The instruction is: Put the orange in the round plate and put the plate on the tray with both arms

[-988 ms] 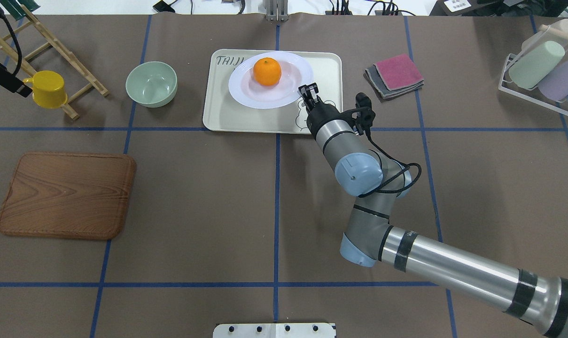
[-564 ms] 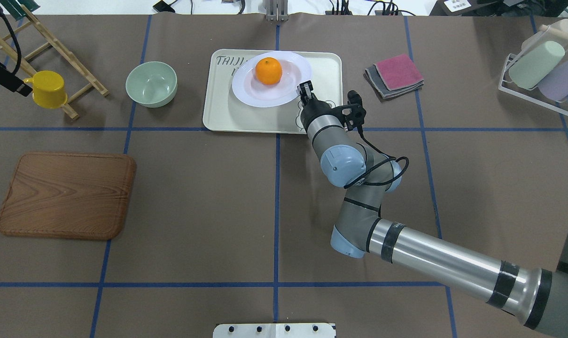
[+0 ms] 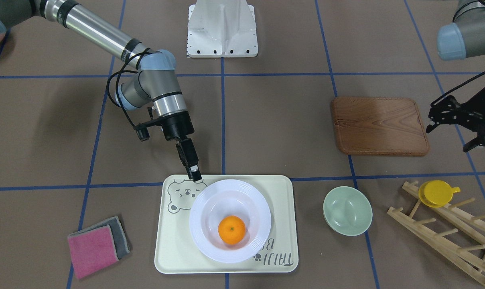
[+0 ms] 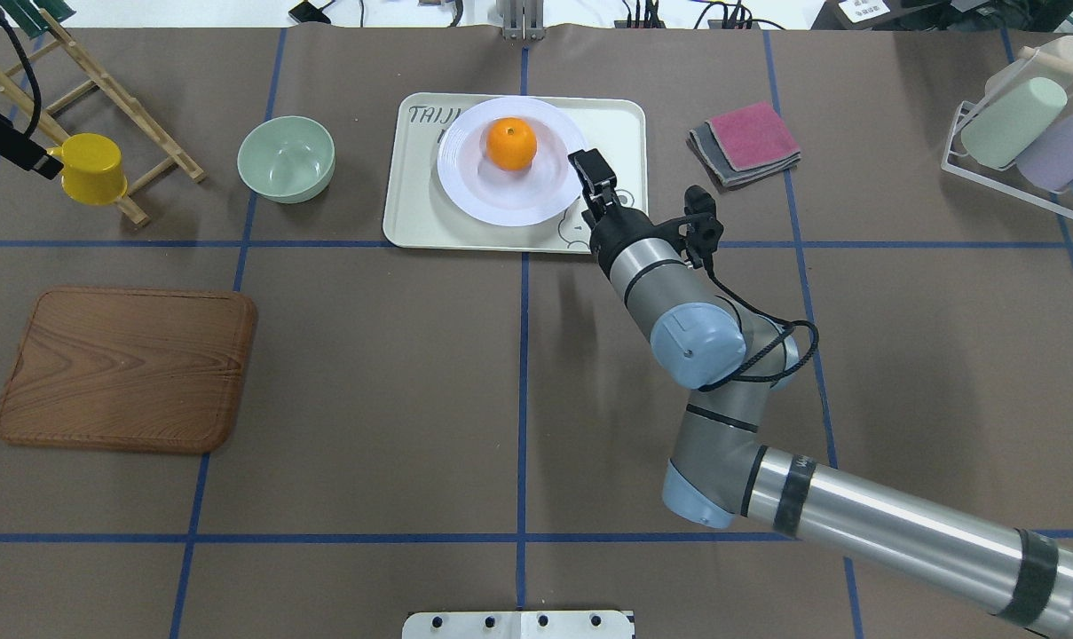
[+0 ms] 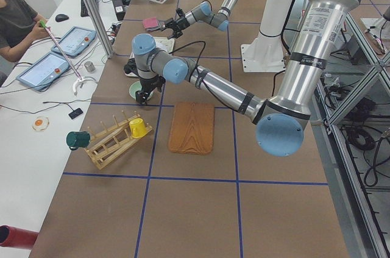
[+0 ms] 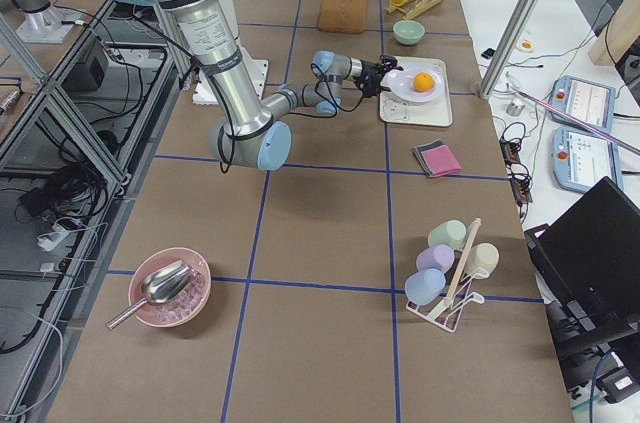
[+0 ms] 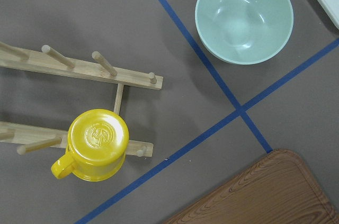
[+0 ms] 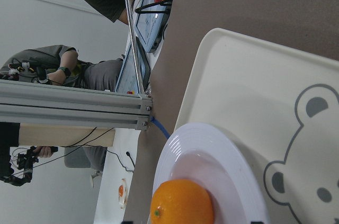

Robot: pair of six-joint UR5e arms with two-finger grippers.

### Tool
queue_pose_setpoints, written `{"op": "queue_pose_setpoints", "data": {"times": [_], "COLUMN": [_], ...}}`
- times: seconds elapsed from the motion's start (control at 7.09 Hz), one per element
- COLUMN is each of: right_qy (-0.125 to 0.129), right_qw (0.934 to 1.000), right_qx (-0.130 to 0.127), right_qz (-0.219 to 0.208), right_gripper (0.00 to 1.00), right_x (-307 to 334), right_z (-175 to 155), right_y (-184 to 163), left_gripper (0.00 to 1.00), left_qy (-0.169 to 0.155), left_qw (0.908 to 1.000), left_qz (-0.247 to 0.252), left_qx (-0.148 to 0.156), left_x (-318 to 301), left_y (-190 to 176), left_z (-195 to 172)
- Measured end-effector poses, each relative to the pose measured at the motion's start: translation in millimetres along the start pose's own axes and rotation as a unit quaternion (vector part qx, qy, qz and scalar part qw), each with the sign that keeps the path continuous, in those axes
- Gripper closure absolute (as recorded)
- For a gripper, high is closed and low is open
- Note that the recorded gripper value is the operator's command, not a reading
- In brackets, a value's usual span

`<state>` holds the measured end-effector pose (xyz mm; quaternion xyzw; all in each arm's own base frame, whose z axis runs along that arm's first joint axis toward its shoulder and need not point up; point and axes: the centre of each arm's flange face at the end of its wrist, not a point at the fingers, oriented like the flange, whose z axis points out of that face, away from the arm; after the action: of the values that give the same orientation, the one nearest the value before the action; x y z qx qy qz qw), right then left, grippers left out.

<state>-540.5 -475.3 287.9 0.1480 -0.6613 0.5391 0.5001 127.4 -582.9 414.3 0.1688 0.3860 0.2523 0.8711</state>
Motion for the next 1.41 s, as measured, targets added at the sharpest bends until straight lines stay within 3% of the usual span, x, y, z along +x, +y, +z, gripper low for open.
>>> {"op": "queue_pose_setpoints", "data": {"times": [0.14,0.28,0.42,0.56,0.71,0.85,0.99,1.27,1.41], "right_qy": [-0.002,0.001,0.014,0.035,0.058,0.086,0.121,0.182,0.205], "right_qw": [0.9996,0.9964,0.9859,0.9662,0.9389,0.9035,0.8531,0.7328,0.6753], "right_qx": [-0.02,-0.045,-0.075,-0.115,-0.158,-0.195,-0.224,-0.266,-0.289], "right_qz": [-0.02,-0.072,-0.149,-0.228,-0.3,-0.372,-0.455,-0.599,-0.647], "right_gripper": [0.04,0.04,0.04,0.02,0.02,0.02,0.02,0.02,0.02], "right_x": [-5.4,-10.3,-12.5,-19.1,-29.7,-40.3,-50.2,-47.5,-39.0], "right_z": [-25.0,-46.1,-58.6,-58.9,-55.1,-54.8,-59.3,-79.9,-94.3], "right_y": [-7.2,-16.5,-35.9,-69.3,-118.7,-179.1,-246.0,-356.7,-397.2], "left_gripper": [0.0,0.0,0.0,0.0,0.0,0.0,0.0,0.0,0.0], "left_qy": [0.0,-0.001,-0.001,-0.002,-0.004,-0.006,-0.008,-0.035,-0.058], "left_qw": [1.0,1.0,1.0,1.0,1.0,0.9999,0.9998,0.9988,0.9971], "left_qz": [0.0,0.0,0.001,0.003,0.007,0.011,0.016,0.031,0.047], "left_qx": [0.0,0.001,0.001,0.002,0.003,0.004,0.008,0.017,0.016], "left_x": [-0.2,-0.3,-0.1,-0.1,0.5,1.1,0.6,-8.1,-16.0], "left_y": [0.0,-0.1,-0.2,0.5,5.1,13.7,22.5,36.0,41.9], "left_z": [0.2,0.4,0.3,-0.4,-1.8,-2.8,-2.1,-0.2,-0.9]}}
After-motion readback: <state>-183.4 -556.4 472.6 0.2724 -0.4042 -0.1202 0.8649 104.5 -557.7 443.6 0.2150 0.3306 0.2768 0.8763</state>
